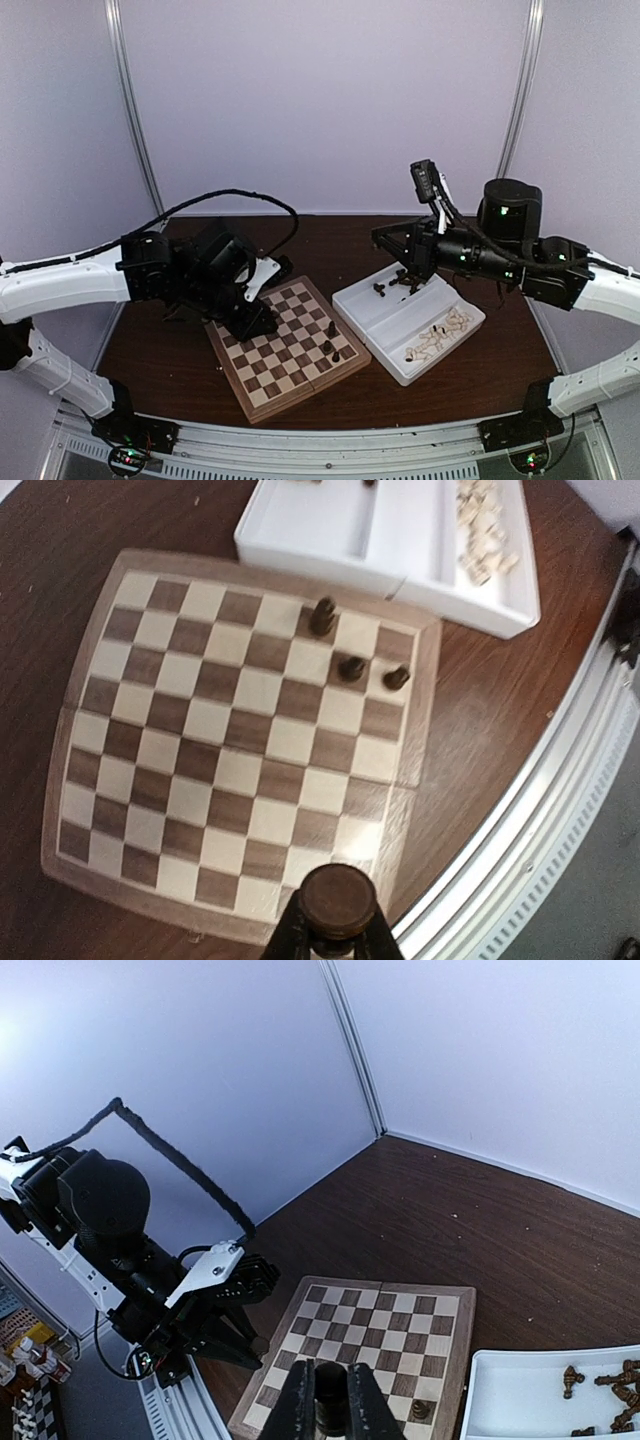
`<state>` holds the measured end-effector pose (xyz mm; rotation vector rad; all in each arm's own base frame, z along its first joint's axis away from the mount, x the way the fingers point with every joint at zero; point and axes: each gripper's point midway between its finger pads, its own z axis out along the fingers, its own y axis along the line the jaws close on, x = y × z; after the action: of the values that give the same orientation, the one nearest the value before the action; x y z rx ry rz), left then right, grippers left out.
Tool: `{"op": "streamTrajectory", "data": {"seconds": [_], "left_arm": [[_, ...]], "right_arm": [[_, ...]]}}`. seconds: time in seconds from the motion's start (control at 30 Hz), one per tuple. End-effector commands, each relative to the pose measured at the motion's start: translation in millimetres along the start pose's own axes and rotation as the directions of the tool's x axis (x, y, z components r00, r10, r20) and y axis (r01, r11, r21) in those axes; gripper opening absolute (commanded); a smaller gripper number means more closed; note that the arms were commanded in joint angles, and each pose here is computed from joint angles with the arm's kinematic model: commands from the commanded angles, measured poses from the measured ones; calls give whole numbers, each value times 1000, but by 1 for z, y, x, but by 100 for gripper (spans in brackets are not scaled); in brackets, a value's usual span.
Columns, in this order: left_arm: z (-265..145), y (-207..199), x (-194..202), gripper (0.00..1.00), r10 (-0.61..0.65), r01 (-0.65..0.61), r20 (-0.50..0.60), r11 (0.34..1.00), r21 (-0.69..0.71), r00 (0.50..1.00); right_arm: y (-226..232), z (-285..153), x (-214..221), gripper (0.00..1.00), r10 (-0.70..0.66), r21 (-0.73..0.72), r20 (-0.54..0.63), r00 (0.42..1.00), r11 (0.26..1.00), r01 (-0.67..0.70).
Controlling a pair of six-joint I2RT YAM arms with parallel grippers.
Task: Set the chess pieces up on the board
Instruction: Adjust the chess piece in the storage box, then place the chess piece on the chessboard.
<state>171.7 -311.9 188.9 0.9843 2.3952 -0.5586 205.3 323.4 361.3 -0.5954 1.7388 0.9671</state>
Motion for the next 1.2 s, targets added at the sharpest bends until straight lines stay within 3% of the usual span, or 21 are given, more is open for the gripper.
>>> {"op": "streamTrajectory", "data": {"seconds": [0.0,0.1,0.2,0.57,0.8,1.17], "left_arm": [[-8,40,57,5,6,-64,-281,978,-200,960],[-2,56,76,8,-3,-116,-398,955,-274,917],[19,59,85,9,-14,-117,-438,956,-269,899],[86,45,96,10,-36,-45,-475,987,-157,879],[98,42,100,15,-59,5,-464,993,-116,884],[101,44,105,21,-84,44,-457,994,-97,886]], "right_arm": [[-10,0,11,4,-23,48,-22,1000,999,24],[-11,1,12,4,-23,47,-24,999,999,24],[-11,2,16,4,-23,47,-35,999,999,24],[-22,25,72,3,-5,51,-181,983,999,14],[-28,49,118,3,-6,55,-264,965,998,21],[-23,72,146,2,-21,37,-301,953,999,34]]}}
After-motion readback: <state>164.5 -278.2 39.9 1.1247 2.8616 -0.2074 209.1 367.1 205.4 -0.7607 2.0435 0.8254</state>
